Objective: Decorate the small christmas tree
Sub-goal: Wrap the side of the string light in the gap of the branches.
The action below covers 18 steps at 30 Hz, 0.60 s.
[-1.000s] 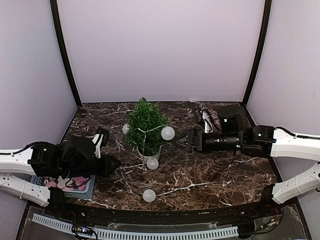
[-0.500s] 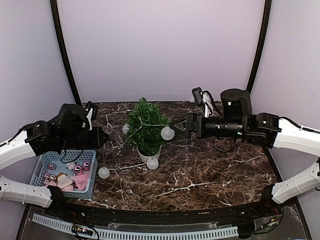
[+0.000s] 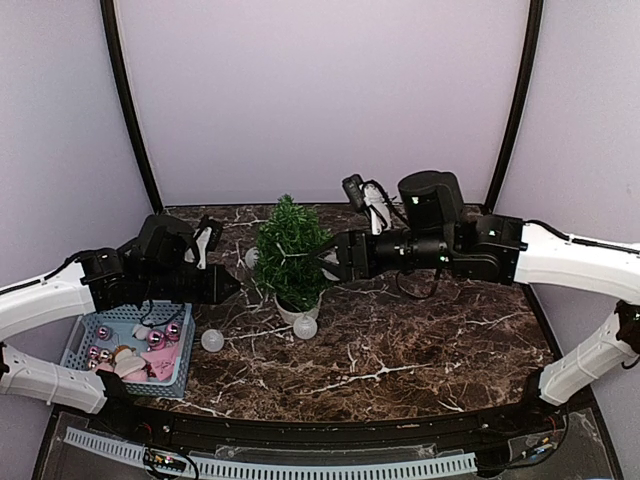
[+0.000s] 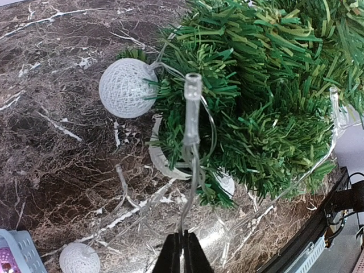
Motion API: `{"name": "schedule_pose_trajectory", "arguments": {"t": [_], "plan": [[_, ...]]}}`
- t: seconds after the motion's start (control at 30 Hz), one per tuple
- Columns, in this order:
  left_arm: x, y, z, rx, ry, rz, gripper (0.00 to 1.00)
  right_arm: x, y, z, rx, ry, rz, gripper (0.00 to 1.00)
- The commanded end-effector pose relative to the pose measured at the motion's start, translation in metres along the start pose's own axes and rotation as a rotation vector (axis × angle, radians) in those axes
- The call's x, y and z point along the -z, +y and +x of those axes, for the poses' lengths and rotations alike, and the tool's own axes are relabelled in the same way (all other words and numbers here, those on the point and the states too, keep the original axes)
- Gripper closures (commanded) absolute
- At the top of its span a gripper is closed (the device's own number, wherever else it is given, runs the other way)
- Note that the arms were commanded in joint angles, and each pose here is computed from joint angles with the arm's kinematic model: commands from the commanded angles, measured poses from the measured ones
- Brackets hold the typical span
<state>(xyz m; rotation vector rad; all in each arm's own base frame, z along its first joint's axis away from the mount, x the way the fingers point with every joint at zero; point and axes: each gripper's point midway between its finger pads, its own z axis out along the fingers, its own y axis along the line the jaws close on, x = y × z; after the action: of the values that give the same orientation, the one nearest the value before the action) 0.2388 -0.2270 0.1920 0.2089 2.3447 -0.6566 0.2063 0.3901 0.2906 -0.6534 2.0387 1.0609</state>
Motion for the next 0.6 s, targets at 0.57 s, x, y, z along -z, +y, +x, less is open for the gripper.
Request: {"name": "schedule_pose_trajectory", "arguments": {"t": [0.57], "plan": [[0.025, 0.001, -0.092, -0.182, -0.192, -0.074, 1.0, -0.018, 0.011, -0.104, 0.165, -0.174, 0.114, 0.14]]}}
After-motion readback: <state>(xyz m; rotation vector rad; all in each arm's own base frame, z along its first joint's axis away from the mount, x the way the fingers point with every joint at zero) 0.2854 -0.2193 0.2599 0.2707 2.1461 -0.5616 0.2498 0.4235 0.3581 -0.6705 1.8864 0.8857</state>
